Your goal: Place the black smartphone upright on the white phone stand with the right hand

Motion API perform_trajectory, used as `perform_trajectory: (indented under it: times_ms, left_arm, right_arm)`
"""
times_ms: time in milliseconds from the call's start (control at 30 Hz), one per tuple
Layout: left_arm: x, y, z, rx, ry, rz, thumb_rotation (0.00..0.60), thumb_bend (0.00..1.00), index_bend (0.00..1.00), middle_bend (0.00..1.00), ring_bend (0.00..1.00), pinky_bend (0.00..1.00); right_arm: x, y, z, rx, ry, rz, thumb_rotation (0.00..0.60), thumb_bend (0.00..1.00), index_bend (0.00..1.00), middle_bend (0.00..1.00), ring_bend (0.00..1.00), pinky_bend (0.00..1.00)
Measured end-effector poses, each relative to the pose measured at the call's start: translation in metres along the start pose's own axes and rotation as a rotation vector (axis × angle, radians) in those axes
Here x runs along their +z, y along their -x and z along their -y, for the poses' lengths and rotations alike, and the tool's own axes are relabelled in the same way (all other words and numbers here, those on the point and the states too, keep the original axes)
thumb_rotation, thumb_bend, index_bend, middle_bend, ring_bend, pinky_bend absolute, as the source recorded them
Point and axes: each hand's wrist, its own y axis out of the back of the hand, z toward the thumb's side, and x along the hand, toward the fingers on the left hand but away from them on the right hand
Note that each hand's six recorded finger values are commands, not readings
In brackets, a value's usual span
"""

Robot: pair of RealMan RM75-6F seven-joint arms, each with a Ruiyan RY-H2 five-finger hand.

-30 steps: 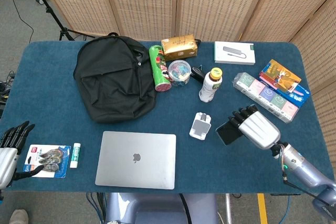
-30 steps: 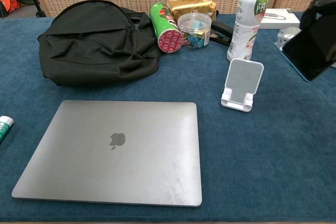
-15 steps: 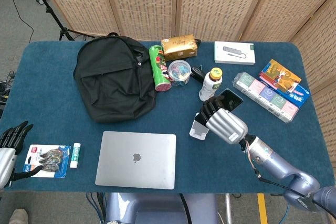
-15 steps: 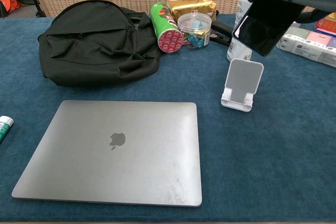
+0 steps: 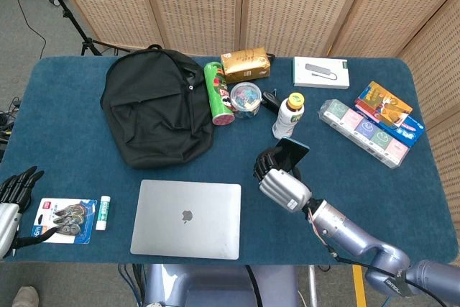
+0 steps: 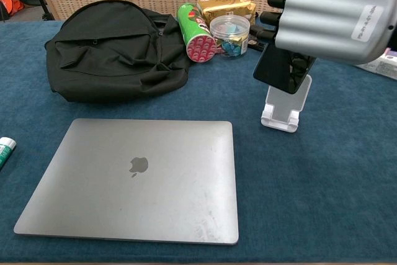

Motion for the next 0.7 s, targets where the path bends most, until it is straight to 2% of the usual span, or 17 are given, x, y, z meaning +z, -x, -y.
perform_trajectory:
  times_ms: [200,700]
  left_arm:
    - [0.001,0.000,0.001,-0.003,-0.001,0.003,0.600,0.00,0.00,0.00,0.00,0.00]
    - [0.000,0.000,0.001,-0.005,0.001,-0.001,0.600,0.00,0.00,0.00,0.00,0.00]
  right_arm:
    - [0.015,0.002,0.001,0.006,-0.089,-0.025,0.600,0.39,0.46,0.46,0.36,0.42]
    - [0.047,0.001,0.011,0.040,-0.201,-0.091,0.600,0.39,0.46,0.45,0.33,0.42]
